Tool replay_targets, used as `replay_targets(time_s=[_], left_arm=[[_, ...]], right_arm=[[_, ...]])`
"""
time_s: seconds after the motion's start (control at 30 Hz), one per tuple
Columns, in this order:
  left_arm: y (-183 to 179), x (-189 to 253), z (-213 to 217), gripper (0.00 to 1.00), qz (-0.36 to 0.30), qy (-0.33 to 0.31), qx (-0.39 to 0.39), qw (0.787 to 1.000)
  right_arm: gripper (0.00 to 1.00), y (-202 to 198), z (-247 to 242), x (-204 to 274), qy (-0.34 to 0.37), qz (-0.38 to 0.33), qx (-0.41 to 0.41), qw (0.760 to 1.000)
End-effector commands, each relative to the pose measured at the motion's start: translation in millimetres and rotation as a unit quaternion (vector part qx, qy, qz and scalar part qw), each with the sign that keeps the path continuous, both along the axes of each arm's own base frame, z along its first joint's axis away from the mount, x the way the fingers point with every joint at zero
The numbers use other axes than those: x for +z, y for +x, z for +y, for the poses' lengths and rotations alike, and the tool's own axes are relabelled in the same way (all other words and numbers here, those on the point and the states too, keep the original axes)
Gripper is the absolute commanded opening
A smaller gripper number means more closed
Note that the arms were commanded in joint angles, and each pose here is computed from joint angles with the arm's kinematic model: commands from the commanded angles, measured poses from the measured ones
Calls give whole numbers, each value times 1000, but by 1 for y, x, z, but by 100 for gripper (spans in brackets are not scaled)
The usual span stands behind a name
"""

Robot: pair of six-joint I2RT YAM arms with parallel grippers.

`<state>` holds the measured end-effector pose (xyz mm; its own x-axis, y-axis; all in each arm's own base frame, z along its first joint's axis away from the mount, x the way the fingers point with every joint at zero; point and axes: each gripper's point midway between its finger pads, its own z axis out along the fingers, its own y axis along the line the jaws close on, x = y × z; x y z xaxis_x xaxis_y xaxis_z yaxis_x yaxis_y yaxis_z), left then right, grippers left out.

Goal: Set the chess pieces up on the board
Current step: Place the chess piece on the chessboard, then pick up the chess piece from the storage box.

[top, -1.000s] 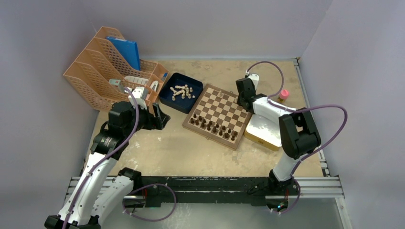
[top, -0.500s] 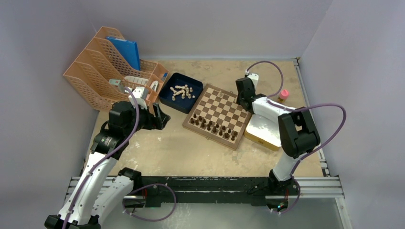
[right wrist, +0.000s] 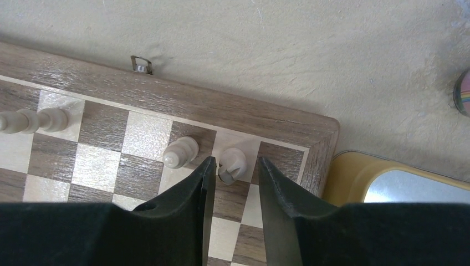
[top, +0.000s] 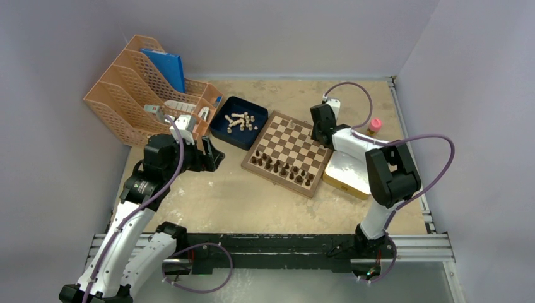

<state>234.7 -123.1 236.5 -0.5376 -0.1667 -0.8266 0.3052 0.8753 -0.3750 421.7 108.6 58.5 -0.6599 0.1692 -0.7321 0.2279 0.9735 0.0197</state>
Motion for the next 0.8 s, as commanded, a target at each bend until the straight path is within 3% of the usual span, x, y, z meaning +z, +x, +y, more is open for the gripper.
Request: replay_targets(time_s=[0.0,0.47,0.77], left_arm=[[5,13,-3,81,-28,-5,-4,1000],[6,10,-1,81,-22,0,1,1000],[6,14,2,81,-33,1,7,999]], right_arm=[[38,13,2,24,7,-22,-4,1000],[40,13,4,84,29,-67,-4,997],[39,30,42,136,85,-123,74,986]])
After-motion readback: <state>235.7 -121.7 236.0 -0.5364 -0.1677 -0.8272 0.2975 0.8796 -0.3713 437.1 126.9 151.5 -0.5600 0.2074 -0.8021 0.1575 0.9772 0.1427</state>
